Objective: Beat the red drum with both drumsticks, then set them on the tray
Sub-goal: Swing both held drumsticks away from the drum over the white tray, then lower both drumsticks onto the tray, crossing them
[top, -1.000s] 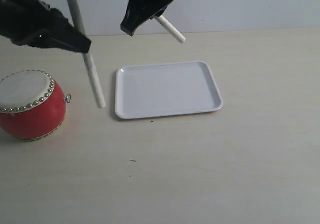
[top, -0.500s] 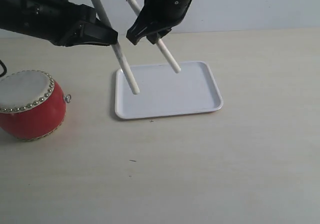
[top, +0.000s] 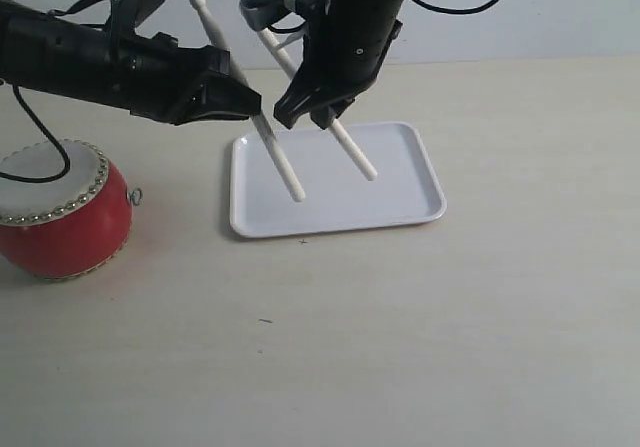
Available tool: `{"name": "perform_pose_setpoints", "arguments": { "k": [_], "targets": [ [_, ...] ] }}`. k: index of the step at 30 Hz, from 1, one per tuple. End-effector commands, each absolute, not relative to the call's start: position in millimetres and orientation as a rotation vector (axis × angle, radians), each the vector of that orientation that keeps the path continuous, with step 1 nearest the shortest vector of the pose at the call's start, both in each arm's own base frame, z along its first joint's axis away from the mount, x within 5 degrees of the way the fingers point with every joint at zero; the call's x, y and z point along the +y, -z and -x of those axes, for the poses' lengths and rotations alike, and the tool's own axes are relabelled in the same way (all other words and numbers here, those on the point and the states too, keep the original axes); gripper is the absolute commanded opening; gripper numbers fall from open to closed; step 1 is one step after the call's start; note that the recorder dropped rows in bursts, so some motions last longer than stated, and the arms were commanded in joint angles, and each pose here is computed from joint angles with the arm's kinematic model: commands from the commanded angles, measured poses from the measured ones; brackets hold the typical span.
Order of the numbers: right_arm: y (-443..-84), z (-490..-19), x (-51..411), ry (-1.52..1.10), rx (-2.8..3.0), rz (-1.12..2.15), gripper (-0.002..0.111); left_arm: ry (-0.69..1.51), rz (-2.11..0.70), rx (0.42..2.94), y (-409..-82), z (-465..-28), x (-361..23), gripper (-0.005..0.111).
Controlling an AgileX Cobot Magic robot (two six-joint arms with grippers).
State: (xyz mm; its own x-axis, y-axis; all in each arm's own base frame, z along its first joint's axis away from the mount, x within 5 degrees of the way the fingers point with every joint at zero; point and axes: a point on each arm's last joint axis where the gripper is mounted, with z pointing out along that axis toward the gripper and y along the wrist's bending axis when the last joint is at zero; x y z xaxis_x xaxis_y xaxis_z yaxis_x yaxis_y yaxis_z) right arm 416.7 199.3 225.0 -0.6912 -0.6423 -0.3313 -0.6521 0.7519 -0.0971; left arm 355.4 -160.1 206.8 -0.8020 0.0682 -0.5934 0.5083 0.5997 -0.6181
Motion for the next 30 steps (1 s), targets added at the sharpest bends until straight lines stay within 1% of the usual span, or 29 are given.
{"name": "perform_pose_setpoints", "arguments": {
  "k": [1, 10, 18, 25, 30],
  "targets": [
    [-217.8, -421.6, 195.3, -0.028, 2.602, 1.027, 0.000, 1.148, -0.443, 2.298, -202.2, -364.1, -166.0, 0.000],
    [-186.0, -432.2, 196.7, -0.025, 2.622, 1.025, 0.000, 1.120, -0.447, 2.358, -168.2, -374.7, -167.6, 0.000],
    [-165.7, -441.2, 200.0, -0.013, 2.586, 1.023, 0.000, 1.102, -0.428, 2.379, -149.4, -389.4, -170.4, 0.000],
    [-145.8, -444.8, 200.5, 0.006, 2.598, 1.040, 0.000, 1.086, -0.406, 2.421, -126.6, -396.7, -171.2, 0.000],
    [-133.4, -447.7, 201.9, 0.005, 2.593, 1.039, 0.000, 1.087, -0.402, 2.430, -119.7, -400.0, -172.1, 0.000]
  ]
}}
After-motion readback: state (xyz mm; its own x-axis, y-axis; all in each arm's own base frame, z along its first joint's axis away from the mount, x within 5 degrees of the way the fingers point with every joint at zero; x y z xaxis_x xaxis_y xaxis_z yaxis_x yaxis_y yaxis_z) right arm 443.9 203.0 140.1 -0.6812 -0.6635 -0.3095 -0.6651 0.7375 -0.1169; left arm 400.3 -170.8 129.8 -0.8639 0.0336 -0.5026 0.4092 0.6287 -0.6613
